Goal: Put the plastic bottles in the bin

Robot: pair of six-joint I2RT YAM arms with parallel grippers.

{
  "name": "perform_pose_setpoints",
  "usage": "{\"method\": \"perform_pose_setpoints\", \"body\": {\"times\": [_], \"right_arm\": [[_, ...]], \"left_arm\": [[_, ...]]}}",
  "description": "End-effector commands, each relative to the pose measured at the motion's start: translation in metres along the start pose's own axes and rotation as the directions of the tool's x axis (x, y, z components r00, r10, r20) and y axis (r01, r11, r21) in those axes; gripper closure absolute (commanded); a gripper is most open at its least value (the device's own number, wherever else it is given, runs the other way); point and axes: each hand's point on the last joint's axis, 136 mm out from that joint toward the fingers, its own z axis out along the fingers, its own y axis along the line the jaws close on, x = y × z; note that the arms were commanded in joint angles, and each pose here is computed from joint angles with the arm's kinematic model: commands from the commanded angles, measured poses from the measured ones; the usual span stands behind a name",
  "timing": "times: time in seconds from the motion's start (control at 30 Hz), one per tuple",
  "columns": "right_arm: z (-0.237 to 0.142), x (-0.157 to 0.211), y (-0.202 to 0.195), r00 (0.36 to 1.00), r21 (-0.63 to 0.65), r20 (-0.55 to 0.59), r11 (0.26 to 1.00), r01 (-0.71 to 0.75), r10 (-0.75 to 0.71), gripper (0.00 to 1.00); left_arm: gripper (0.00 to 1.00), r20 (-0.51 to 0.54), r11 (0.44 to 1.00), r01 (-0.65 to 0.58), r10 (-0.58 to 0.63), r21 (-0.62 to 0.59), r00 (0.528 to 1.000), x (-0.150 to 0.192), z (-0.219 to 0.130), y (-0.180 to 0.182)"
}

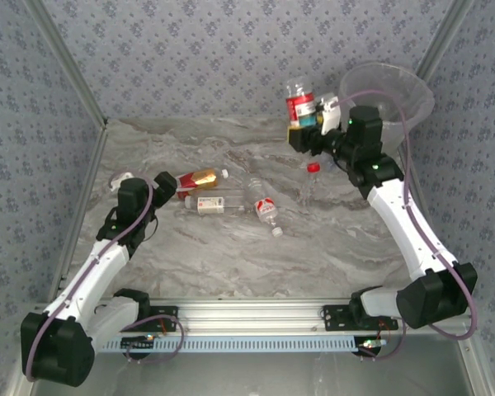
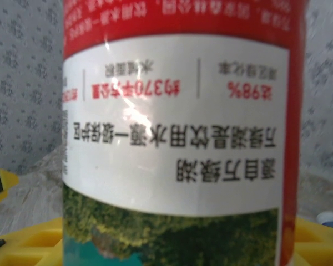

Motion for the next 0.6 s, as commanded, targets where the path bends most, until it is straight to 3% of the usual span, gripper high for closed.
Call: {"method": "perform_pose_setpoints", "body": {"times": [0.0, 0.33, 0.57], "right_arm": [[-0.004, -0.027, -0.012, 0.998, 0.035, 0.038, 0.998, 0.058, -0.059, 0.38], [-0.014, -0.086, -0.077, 0.991, 0.275, 0.107, 0.960, 0.052, -0.084, 0.38], [-0.031, -0.108, -0.151, 0.987, 0.526, 0.157, 0.848, -0.061, -0.027, 0.38]], "left_arm": [[0.01, -0.009, 0.999, 0.050, -0.050, 0.022, 0.999, 0.000, 0.001, -0.001], [0.00, -0.029, 0.994, 0.112, -0.112, 0.011, 0.993, 0.004, 0.008, 0.004], [0.00, -0.112, 0.993, 0.097, -0.089, 0.066, 0.990, 0.013, 0.015, -0.013]]}}
